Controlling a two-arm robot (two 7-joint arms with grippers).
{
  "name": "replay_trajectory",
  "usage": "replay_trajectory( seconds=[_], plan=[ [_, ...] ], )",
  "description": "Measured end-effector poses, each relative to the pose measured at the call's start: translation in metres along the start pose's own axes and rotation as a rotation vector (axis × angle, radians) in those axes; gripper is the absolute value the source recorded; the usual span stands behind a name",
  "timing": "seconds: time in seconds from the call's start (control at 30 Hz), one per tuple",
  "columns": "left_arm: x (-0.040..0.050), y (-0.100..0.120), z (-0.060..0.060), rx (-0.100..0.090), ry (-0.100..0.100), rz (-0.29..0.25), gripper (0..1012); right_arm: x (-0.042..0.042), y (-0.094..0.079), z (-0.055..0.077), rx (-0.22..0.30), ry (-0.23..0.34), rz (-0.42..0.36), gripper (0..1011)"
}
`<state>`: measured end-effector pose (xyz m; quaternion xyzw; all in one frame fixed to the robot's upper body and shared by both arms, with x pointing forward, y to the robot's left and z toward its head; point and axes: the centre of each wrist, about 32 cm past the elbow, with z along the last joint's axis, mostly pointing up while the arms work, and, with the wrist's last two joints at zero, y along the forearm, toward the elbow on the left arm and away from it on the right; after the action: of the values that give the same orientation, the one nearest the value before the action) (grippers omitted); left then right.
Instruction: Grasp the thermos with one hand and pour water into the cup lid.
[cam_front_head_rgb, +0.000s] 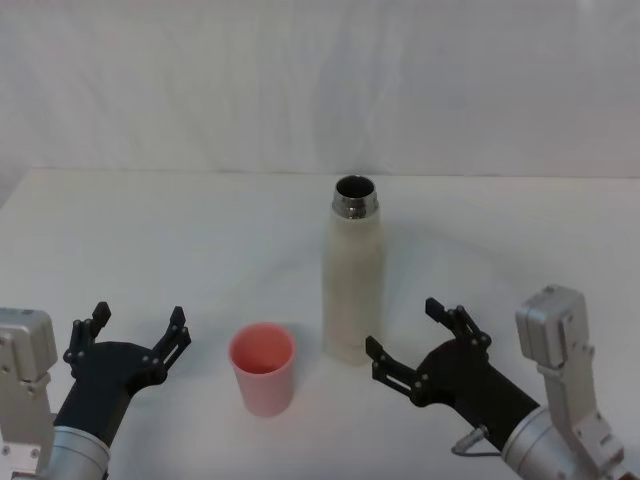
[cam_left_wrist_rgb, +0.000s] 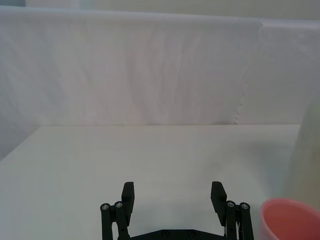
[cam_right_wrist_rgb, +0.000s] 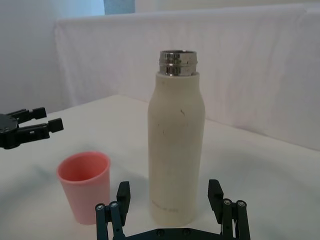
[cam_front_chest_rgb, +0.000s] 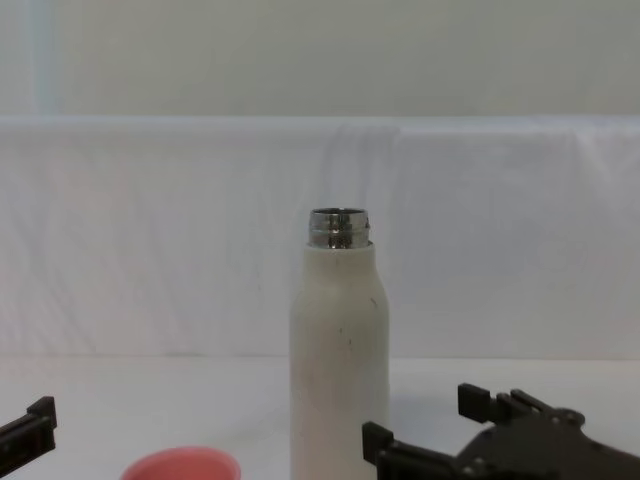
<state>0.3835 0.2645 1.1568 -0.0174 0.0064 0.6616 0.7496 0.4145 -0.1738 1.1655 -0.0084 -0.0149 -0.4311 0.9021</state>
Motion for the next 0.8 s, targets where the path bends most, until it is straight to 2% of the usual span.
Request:
replay_trajectory(
  seconds=[0.33, 0.8],
  plan=[
    [0.0000, 0.000, 0.000, 0.000, 0.000, 0.000, 1001, -0.0021, -0.005, -0.017, 0.005, 0.020, -0.042, 1001],
    [0.0000, 0.000, 0.000, 0.000, 0.000, 0.000, 1001, -0.0021, -0.005, -0.015, 0.004, 0.017, -0.037, 1001]
  ],
)
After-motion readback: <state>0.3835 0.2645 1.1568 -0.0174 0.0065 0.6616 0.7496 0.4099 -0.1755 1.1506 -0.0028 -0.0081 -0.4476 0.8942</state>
